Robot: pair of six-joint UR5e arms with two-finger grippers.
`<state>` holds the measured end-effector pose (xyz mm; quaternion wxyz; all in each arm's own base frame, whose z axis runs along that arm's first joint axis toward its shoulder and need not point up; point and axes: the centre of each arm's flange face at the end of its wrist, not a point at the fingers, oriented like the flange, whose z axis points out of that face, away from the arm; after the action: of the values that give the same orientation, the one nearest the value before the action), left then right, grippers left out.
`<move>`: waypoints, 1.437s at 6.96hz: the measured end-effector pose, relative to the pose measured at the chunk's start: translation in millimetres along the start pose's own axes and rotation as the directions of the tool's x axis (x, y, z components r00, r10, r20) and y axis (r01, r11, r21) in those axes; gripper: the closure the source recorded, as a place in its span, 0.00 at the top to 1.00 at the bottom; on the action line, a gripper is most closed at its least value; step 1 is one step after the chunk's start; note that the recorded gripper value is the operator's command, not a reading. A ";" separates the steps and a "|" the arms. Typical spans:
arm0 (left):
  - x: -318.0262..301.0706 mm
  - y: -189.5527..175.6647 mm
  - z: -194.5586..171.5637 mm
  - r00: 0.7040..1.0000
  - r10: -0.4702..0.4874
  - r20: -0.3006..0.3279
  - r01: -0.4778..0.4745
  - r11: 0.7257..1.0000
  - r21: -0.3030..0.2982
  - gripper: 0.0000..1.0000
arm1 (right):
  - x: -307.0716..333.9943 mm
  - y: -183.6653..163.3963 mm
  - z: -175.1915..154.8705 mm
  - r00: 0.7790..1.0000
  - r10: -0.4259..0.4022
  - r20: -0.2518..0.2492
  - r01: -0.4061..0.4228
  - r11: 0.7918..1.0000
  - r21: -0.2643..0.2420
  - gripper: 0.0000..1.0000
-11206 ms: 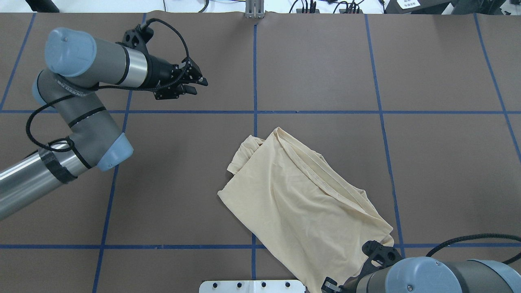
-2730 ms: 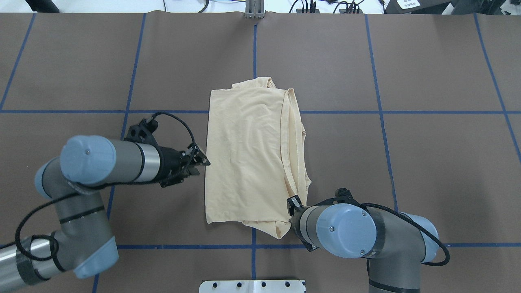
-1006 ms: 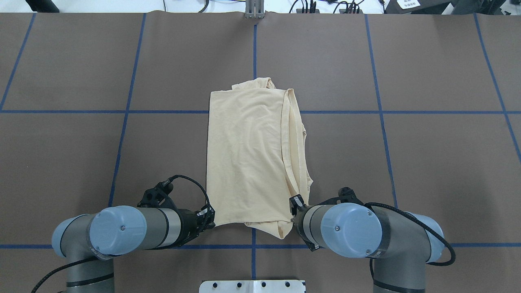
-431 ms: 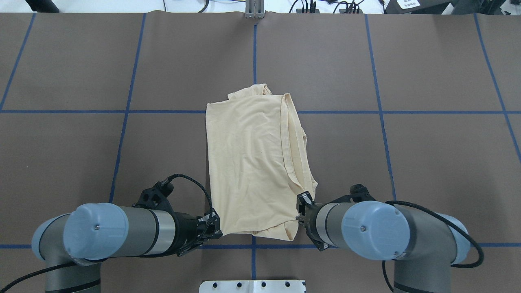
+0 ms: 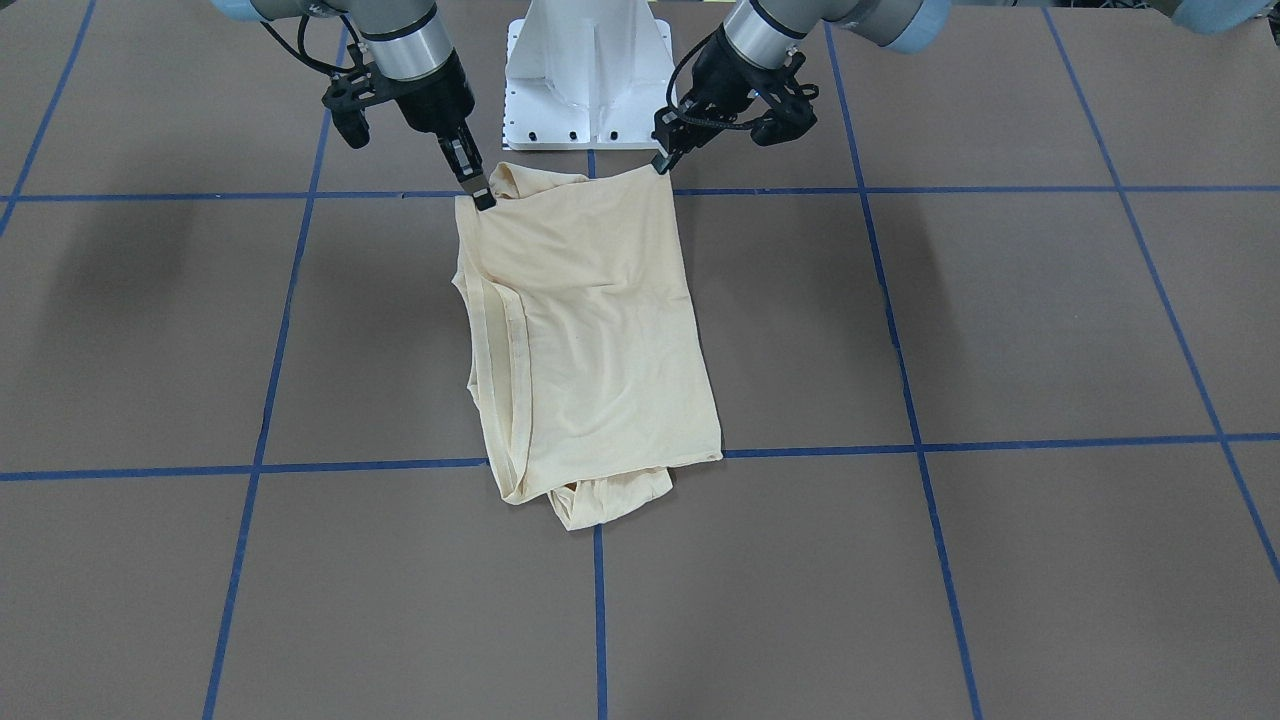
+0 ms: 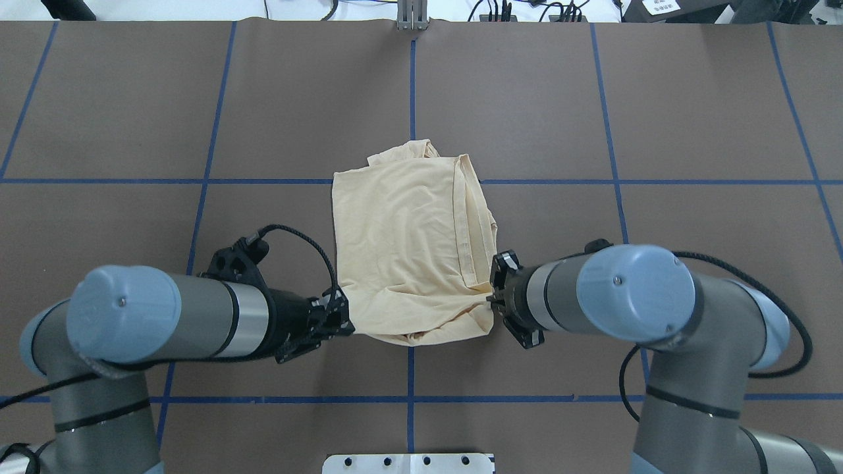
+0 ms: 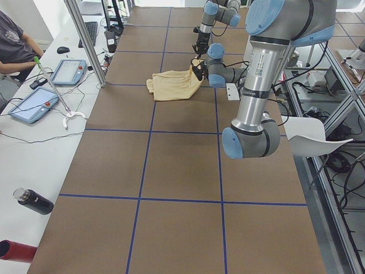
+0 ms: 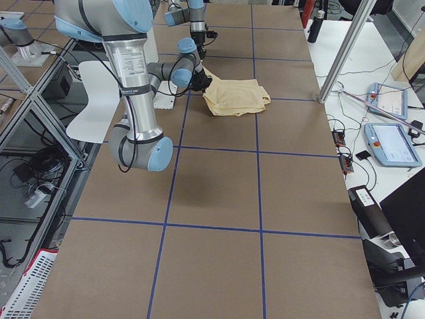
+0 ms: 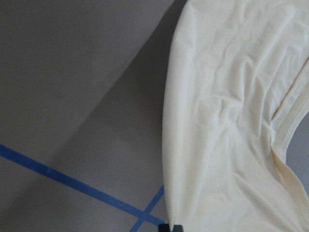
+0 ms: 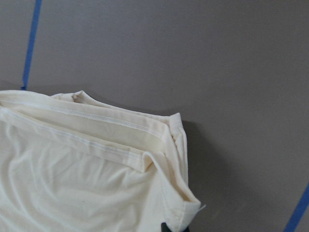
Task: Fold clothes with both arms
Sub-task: 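Lift the near edge with both grippers and fold it toward the far edge, then open both grippers and release the folded shirt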
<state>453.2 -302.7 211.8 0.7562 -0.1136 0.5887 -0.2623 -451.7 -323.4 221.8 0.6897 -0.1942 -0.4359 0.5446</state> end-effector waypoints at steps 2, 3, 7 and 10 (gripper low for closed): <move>31.1 -53.8 6.9 0.999 0.041 -0.005 -0.041 0.998 0.058 0.00 | -66.1 -9.4 15.0 1.000 0.000 0.018 -0.001 0.999 0.040 0.00; 44.0 -83.3 13.9 0.998 0.056 0.000 -0.056 0.993 0.100 0.00 | -93.3 -16.5 24.6 1.000 -0.013 0.025 0.011 0.998 0.069 0.00; 82.0 -195.7 47.6 0.996 0.093 0.003 -0.091 0.970 0.227 0.00 | -197.2 -28.9 91.0 0.996 -0.072 -0.047 0.078 0.987 0.139 0.00; 79.1 -258.7 82.9 0.991 0.131 0.006 -0.127 0.954 0.270 1.00 | -272.9 -54.1 133.6 0.985 -0.161 -0.053 0.168 0.973 0.156 1.00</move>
<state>477.3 -572.5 293.7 0.7766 0.0307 0.5581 -0.2908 -536.1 -620.2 228.4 0.7544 -0.1123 -0.3914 0.5148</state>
